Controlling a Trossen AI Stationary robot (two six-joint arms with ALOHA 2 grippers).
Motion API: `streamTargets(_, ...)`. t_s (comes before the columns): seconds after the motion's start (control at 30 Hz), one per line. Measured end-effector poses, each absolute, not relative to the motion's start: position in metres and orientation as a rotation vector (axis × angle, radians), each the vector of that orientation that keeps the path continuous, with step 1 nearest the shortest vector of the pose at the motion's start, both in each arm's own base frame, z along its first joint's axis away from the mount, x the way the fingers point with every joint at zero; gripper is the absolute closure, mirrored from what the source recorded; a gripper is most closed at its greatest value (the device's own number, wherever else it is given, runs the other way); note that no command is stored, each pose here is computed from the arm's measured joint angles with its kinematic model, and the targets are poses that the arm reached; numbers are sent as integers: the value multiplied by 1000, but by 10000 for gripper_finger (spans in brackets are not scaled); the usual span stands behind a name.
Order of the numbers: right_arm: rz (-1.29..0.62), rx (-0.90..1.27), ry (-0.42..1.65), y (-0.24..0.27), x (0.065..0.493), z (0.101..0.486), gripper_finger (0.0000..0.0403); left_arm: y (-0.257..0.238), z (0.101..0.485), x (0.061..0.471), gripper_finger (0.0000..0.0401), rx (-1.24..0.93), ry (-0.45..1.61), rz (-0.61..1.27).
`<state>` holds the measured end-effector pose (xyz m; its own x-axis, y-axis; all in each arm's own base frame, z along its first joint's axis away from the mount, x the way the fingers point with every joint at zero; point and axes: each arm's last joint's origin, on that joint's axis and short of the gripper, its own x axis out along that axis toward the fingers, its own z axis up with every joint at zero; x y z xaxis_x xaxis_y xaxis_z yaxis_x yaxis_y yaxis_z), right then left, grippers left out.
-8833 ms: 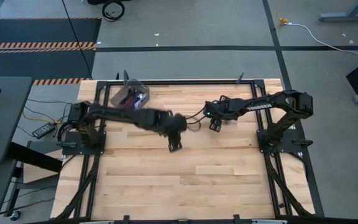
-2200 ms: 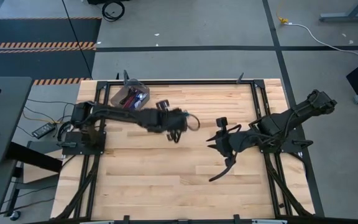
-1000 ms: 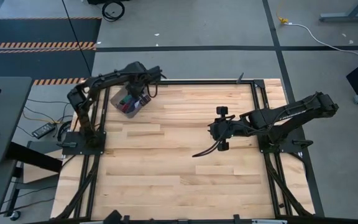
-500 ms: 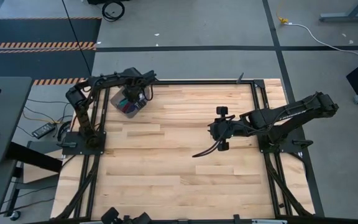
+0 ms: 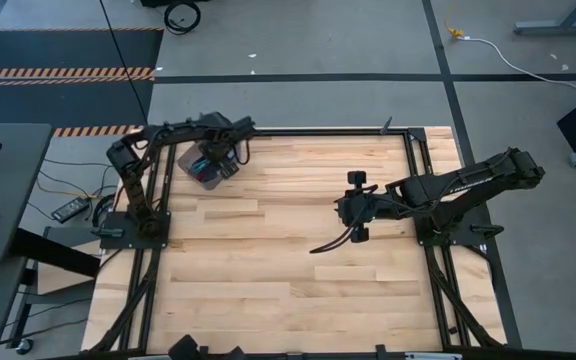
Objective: Pick and place USB-C Cables
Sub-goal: Put the light blue USB cable into the black bin, then move the black bin to the center of the table
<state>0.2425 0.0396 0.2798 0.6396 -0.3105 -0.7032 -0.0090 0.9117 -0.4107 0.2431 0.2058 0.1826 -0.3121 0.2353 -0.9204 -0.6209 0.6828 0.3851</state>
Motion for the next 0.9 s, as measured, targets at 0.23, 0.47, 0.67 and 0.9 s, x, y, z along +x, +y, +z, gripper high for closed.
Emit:
streamTargets(0.23, -207, -417, 863, 39, 243, 280, 307, 201, 199, 258, 235, -253, 1656, 845)
streamTargets(0.47, -209, -418, 863, 38, 243, 280, 307, 191, 245, 286, 257, -171, 1551, 848)
streamTargets(0.67, -236, -376, 863, 36, 243, 280, 307, 160, 284, 320, 259, -148, 1372, 796)
streamTargets(0.9, -270, -360, 912, 27, 240, 277, 307, 99, 303, 353, 261, 114, 1271, 669)
